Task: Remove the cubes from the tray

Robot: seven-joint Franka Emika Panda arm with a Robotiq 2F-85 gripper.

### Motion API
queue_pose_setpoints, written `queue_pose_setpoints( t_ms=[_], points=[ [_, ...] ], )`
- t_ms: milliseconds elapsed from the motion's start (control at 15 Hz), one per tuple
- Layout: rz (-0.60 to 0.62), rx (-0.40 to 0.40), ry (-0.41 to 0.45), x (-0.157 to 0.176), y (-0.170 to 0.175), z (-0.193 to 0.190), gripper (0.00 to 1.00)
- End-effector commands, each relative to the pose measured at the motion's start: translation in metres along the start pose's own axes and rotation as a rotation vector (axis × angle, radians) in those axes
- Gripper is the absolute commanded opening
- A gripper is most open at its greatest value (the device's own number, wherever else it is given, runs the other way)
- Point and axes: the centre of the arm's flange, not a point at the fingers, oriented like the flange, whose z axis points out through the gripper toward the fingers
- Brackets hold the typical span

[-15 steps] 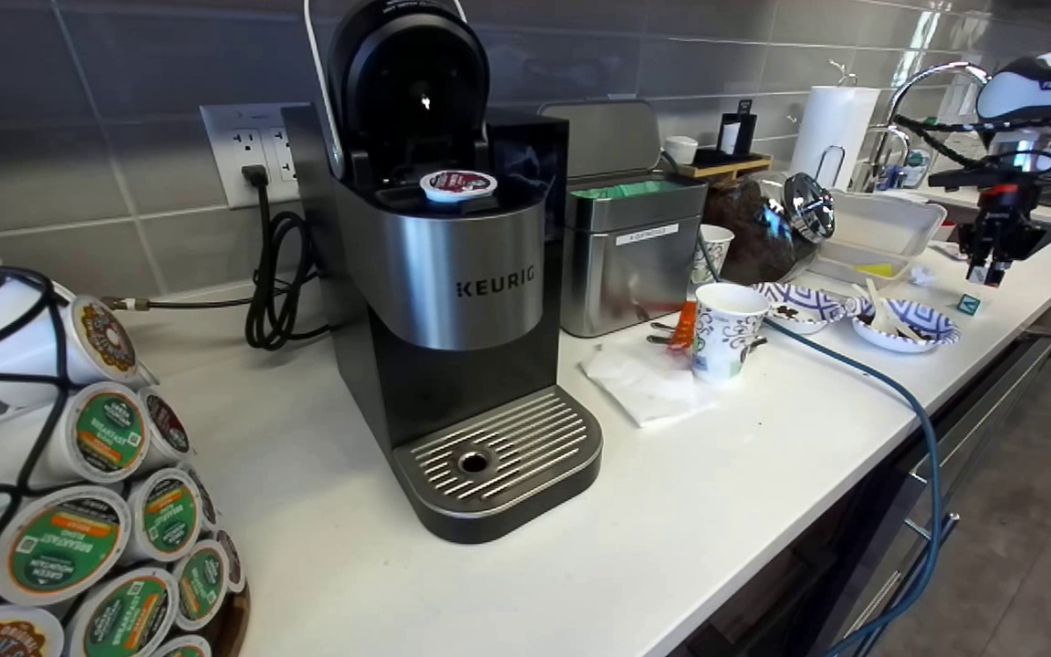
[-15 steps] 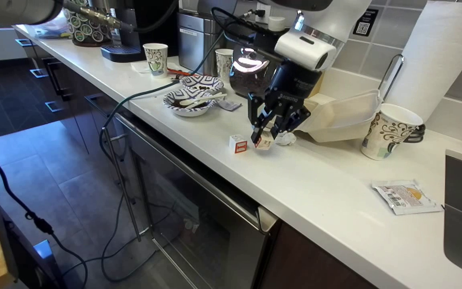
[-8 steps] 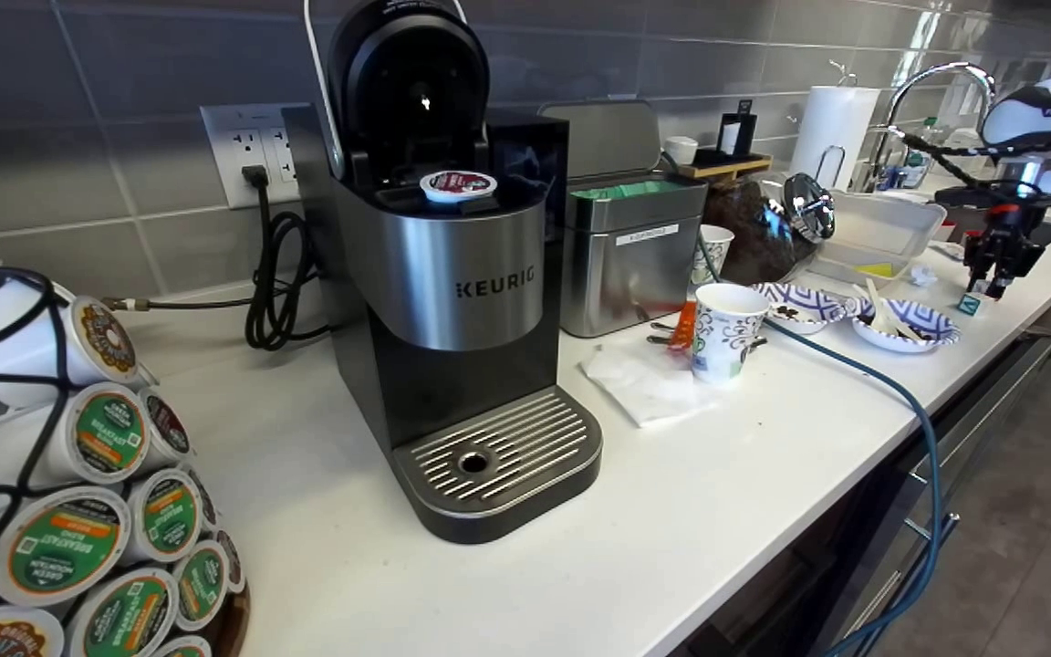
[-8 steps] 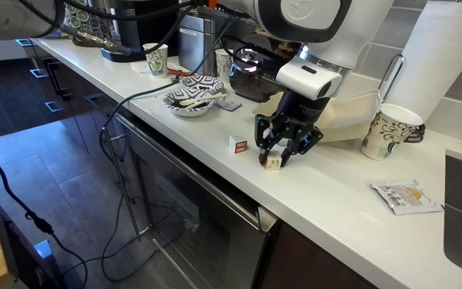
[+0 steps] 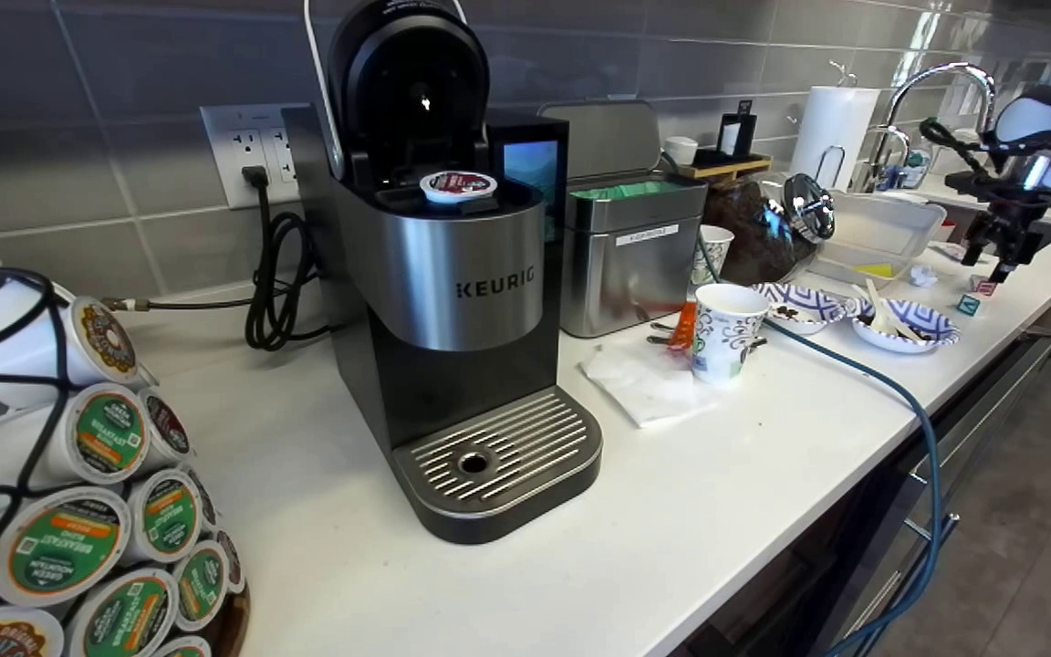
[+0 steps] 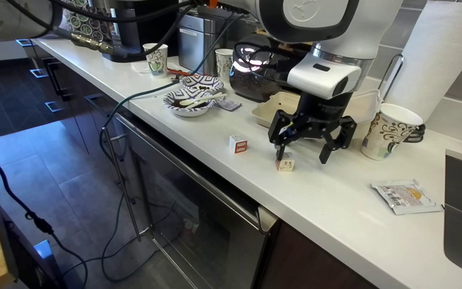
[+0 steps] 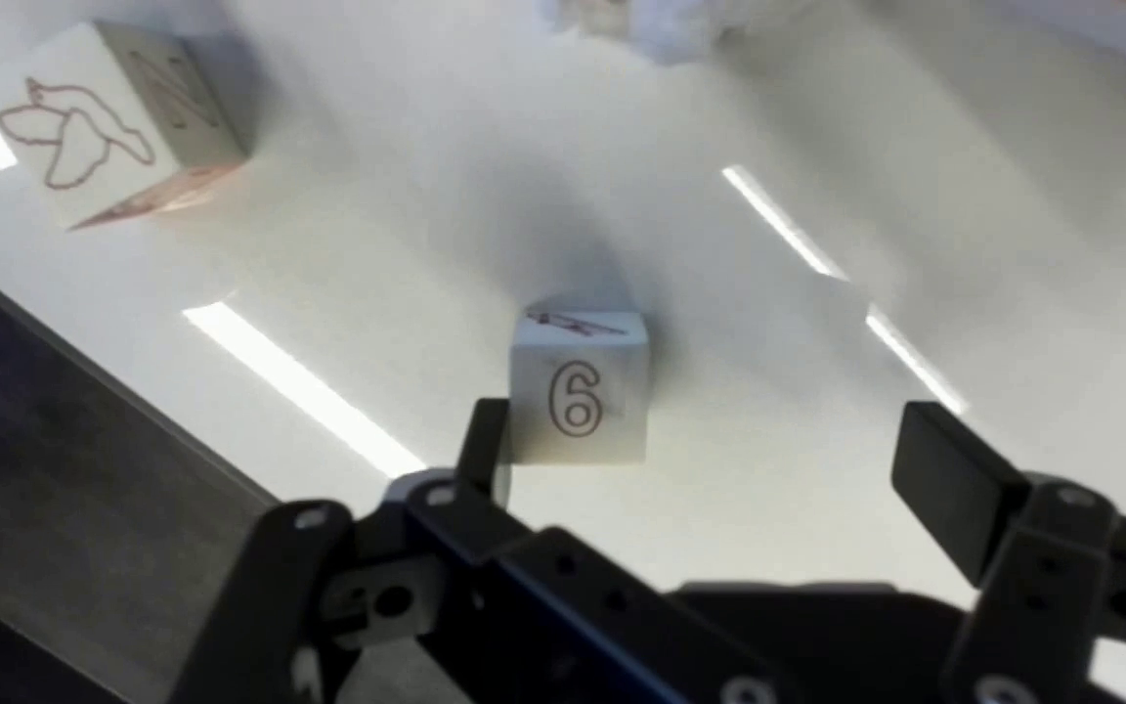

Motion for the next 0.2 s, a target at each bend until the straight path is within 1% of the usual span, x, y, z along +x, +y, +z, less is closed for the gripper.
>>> queue_pose_setpoints(
  t_ms=[0,67,133],
  points=[
    [0.003,0.144,-0.058,0.001,0.071,-0.012,1.00],
    [0.002,0.080,-0.017,0.000,-0.008,-0.012,1.00],
    [0.001,0.107,-0.023,0.000,-0.010,-0.017,1.00]
  ],
)
